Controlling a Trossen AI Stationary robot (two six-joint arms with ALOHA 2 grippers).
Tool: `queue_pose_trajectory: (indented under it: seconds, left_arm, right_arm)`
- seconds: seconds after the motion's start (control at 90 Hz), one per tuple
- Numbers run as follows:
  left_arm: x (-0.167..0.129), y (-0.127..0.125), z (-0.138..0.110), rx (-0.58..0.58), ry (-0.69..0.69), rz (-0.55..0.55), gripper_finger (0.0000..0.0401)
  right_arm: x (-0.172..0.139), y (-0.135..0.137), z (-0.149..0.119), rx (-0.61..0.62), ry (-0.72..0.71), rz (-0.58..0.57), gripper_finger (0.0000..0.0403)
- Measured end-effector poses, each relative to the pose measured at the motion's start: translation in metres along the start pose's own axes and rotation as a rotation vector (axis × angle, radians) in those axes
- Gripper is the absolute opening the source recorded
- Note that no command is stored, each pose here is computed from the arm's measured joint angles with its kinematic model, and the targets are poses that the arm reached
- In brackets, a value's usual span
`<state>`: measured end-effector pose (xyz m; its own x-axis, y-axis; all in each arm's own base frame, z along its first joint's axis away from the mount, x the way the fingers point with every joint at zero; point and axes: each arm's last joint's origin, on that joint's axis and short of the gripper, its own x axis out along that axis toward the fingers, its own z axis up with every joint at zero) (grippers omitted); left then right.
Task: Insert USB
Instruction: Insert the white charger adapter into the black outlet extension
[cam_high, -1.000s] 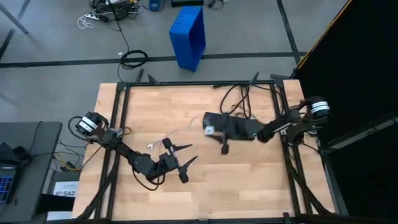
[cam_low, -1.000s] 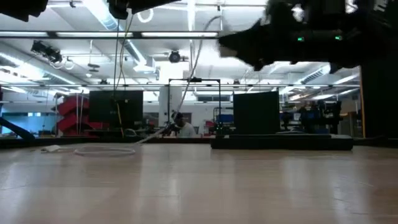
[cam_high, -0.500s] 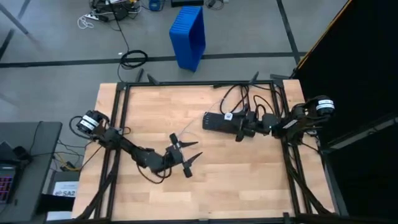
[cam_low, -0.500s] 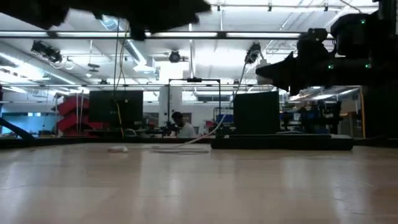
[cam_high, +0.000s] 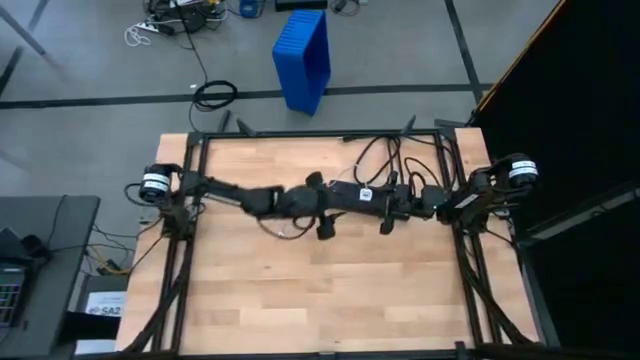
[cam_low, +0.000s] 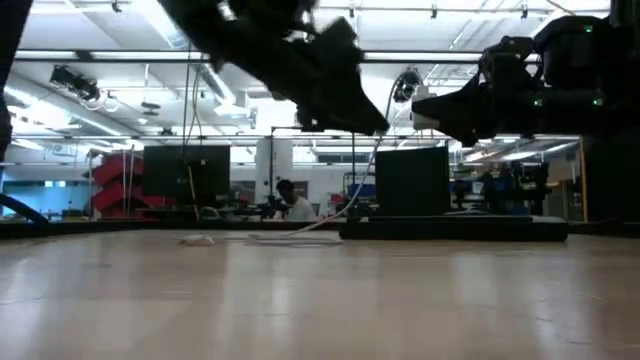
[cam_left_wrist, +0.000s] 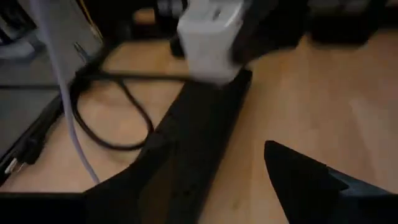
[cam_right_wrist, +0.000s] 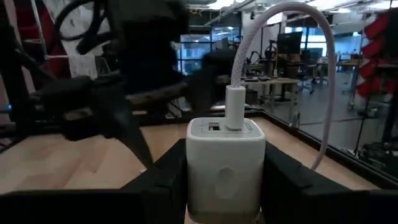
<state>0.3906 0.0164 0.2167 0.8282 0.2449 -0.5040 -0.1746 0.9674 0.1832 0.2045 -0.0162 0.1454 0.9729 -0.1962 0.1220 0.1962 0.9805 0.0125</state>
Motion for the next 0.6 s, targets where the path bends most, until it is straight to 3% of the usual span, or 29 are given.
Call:
queue_pose_trajectory:
  seconds: [0.256, 0.467, 0.6]
  left_arm:
    - [0.031, 0.021, 0.001, 0.113, 0.197, 0.033, 0.0310]
    - [0.061, 0.040, -0.014, 0.225, 0.244, 0.171, 0.0312]
    - [0.076, 0.050, -0.024, 0.257, 0.287, 0.146, 0.0308]
  right_arm:
    - [0.000, 0.000, 0.000, -0.042, -0.001, -0.002, 0.0114]
    - [0.003, 0.000, 0.002, -0.084, -0.014, -0.004, 0.0114]
    - [0.008, 0.000, 0.005, -0.110, -0.033, -0.001, 0.0114]
